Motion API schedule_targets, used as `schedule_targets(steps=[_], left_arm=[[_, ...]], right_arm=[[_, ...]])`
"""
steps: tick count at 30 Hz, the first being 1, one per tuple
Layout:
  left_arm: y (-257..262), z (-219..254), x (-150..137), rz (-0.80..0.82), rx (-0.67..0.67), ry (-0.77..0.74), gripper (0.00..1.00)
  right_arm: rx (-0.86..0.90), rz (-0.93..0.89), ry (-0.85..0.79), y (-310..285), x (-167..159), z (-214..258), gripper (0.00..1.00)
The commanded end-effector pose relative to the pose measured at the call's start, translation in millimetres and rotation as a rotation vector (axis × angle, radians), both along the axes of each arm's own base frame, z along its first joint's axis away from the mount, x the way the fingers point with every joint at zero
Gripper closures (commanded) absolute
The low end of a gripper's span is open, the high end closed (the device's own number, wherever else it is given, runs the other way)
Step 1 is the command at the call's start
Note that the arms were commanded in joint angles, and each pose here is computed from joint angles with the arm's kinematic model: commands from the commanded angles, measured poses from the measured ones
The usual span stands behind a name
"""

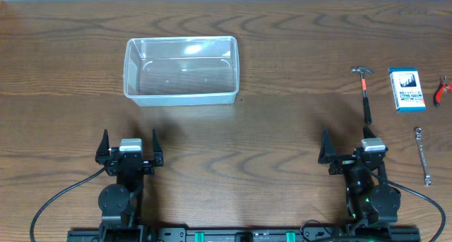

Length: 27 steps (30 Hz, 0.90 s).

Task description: Pack container

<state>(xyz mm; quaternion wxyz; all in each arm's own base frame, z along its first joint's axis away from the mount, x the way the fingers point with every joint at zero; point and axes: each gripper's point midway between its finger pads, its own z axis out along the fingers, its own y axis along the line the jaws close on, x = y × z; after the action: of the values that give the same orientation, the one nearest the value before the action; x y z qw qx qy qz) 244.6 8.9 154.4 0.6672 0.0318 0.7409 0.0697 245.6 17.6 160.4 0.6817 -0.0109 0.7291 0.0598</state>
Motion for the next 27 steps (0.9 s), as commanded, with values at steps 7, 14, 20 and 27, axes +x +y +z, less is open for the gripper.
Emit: schedule_targets(steps=[7, 14, 20, 27], left_arm=[[2.7, -17.8, -1.2, 0.014, -0.007, 0.055, 0.02], [2.7, -17.8, -1.2, 0.014, -0.007, 0.055, 0.02], [2.7, -17.8, -1.2, 0.014, -0.007, 0.055, 0.02], [2.7, -17.8, -1.2, 0.014, -0.007, 0.055, 0.02]], right_arm=[[-0.007, -0.005, -0.001, -1.8, 0.0, -1.0, 0.01], [0.010, -0.001, -0.009, -1.1, 0.1, 1.3, 0.01], [0.177, -0.006, -0.056, -1.1, 0.4, 17.1, 0.01], [0.216, 0.008, -0.188, -1.1, -2.2, 50.5, 0.01]])
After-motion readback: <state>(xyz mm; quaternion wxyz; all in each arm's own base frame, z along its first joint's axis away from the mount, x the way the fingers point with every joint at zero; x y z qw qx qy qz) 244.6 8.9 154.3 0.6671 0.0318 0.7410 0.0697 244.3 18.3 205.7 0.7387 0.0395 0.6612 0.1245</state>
